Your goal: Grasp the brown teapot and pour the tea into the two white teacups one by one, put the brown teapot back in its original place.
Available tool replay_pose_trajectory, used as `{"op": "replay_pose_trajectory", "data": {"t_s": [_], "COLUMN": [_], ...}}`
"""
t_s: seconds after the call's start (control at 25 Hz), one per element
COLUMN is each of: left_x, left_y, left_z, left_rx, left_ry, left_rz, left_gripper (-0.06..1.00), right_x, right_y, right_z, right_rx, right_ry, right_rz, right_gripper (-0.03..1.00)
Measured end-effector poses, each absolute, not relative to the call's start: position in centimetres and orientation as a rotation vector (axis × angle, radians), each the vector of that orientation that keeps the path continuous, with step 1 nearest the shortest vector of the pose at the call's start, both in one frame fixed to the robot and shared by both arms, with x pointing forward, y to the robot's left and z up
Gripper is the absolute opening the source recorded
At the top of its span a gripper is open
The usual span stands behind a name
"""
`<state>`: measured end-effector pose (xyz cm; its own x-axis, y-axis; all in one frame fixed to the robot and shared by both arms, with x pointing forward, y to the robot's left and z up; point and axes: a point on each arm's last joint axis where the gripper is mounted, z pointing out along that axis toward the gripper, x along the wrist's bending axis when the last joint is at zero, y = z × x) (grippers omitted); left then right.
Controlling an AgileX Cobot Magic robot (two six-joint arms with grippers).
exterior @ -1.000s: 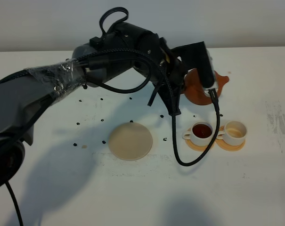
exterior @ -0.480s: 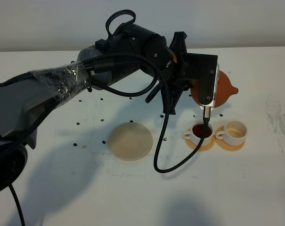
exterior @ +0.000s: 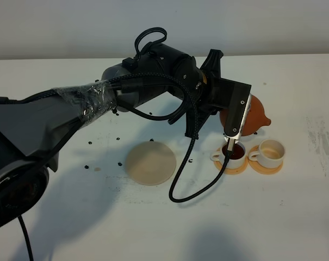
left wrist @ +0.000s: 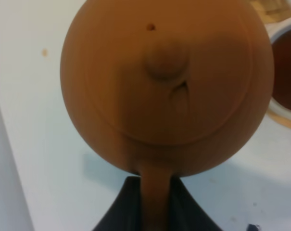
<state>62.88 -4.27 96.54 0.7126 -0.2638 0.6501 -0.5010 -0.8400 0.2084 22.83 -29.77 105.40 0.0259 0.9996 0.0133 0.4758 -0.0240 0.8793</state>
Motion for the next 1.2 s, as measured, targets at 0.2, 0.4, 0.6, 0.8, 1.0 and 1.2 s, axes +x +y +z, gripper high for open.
{"op": "replay_pose_trajectory", "data": {"t_s": [0.2,0.4,0.6,0.8,1.0,1.2], "left_x": [63.2,63.3,63.3,63.5,63.6,63.7], "left_y": [-4.5,-4.6,-4.6,-4.7,-4.8,-4.9], "left_z": [96.9,97.0,97.0,97.2,96.7,96.2], "left_rx": [2.497,2.480,2.470,2.443,2.437,2.437], "left_ry": [-0.597,-0.672,-0.731,-0.773,-0.787,-0.813], "left_rz": [0.958,0.996,1.020,1.067,1.078,1.082], "left_gripper": [0.08,0.08,0.08,0.08,0.08,0.08], "right_x": [22.8,22.8,22.8,22.8,22.8,22.8], "right_y": [-29.8,-29.8,-29.8,-29.8,-29.8,-29.8], "right_z": [105.4,105.4,105.4,105.4,105.4,105.4], "right_rx": [1.590,1.590,1.590,1.590,1.590,1.590], "right_ry": [1.538,1.538,1.538,1.538,1.538,1.538], "right_rz": [0.930,0.930,0.930,0.930,0.930,0.930], "right_gripper": [0.23,0.23,0.23,0.23,0.23,0.23]}}
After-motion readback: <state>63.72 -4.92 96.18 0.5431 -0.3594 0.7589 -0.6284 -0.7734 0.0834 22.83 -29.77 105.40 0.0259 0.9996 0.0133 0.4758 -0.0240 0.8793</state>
